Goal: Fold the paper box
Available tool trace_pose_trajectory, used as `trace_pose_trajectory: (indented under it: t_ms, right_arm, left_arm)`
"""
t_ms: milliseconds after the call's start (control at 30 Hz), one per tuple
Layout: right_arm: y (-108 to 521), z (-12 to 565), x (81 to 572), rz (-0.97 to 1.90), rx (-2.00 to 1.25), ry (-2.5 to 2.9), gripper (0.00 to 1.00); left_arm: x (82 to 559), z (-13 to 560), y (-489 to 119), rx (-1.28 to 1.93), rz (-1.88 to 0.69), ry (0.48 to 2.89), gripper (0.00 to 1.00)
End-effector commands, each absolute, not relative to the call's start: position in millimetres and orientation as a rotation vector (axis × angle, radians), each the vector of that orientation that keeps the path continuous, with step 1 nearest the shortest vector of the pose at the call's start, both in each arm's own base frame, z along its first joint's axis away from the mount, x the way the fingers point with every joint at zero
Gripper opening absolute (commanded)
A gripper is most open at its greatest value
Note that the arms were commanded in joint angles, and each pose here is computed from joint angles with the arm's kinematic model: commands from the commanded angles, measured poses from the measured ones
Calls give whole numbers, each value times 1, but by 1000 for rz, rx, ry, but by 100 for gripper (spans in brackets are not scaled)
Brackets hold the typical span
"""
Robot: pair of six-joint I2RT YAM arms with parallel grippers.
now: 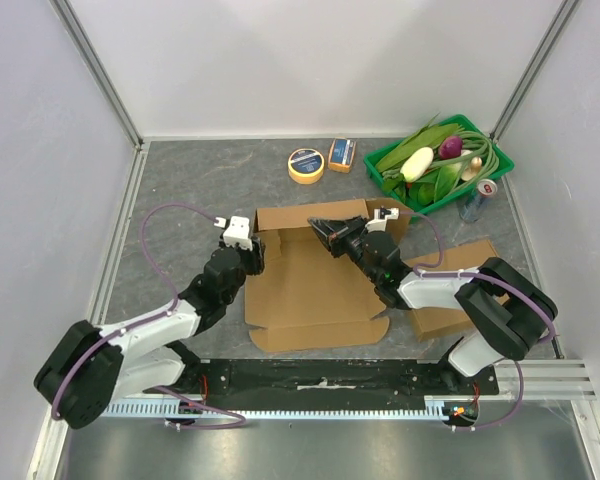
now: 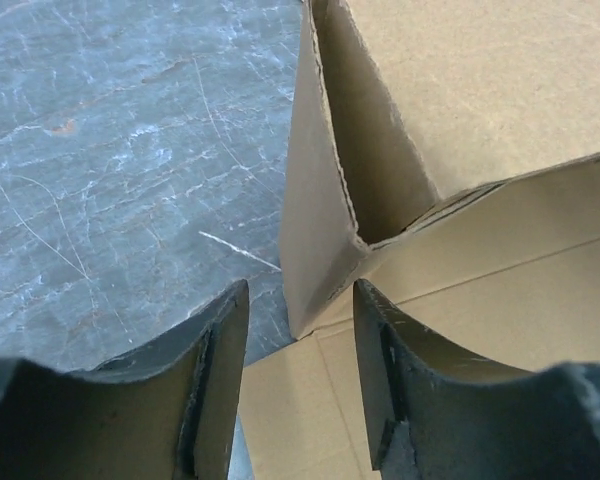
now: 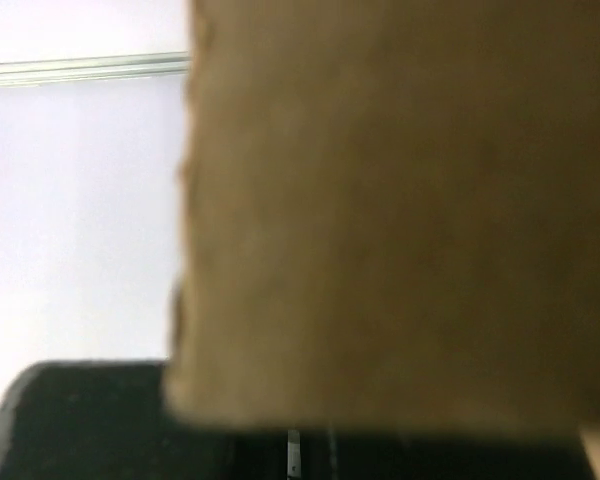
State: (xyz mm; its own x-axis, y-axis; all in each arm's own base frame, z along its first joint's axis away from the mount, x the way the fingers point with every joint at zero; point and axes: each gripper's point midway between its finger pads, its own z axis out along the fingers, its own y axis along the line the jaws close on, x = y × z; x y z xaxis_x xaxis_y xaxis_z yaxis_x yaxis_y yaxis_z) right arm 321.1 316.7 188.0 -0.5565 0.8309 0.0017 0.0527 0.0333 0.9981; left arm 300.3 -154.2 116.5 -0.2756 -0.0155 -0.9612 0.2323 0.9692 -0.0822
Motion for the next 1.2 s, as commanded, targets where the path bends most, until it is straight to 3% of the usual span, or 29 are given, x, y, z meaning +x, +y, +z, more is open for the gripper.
trace_pose_trajectory:
  t_ms: [0, 33, 67, 100, 133, 200, 267, 300, 333, 433, 533, 600, 800, 833, 1000, 1033, 1167]
  right_arm:
    - [326, 187, 317, 1615, 917, 1725, 0]
    - [327, 189, 317, 1620, 917, 1723, 0]
    - [326, 189, 318, 1622, 929, 1720, 0]
    - [327, 189, 318, 1628, 935, 1720, 0]
    - [326, 188, 318, 1631, 945, 1719, 0]
    - [328, 187, 318, 1645, 979, 1719, 0]
    - [328, 182, 319, 1652, 1019, 1723, 0]
    - [329, 183, 320, 1662, 1033, 1720, 0]
    - [331, 181, 321, 1663, 1042, 1729, 0]
    - [335, 181, 321, 1654, 1053, 1759, 0]
    - [335, 181, 323, 1641, 1068, 1768, 0]
    - [336, 182, 324, 1639, 1071, 1773, 0]
    - [338, 181, 326, 1648, 1091, 1775, 0]
    - [338, 181, 327, 1645, 1090, 1776, 0]
    - [340, 179, 325, 1635, 1160, 1787, 0]
    - [339, 177, 324, 1625, 1177, 1791, 0]
    - [339, 176, 327, 1578, 1225, 1821, 0]
  left_arm:
    - [332, 174, -151, 80, -152, 1625, 53]
    - [335, 173, -155, 92, -150, 1619, 50]
    - [338, 176, -156, 88, -147, 1613, 32]
    - [340, 175, -157, 76, -142, 1619, 24]
    - [345, 172, -154, 51, -108, 1642, 10]
    - [348, 168, -151, -44, -104, 1676, 2]
    - [348, 169, -153, -82, -125, 1686, 9]
    - [348, 171, -160, -53, -162, 1664, 16]
    - [343, 163, -167, -9, -213, 1668, 34]
    - [338, 168, -178, 58, -279, 1625, 53]
    - [341, 171, -184, 119, -275, 1604, 58]
    - [343, 166, -183, 141, -242, 1616, 57]
    - [354, 155, -171, 81, -128, 1680, 32]
    - [356, 146, -166, 64, -90, 1715, 23]
    - [358, 131, -135, -184, 77, 1755, 9]
    - [362, 129, -134, -216, 104, 1761, 2]
    - [361, 116, -124, -272, 243, 1793, 2]
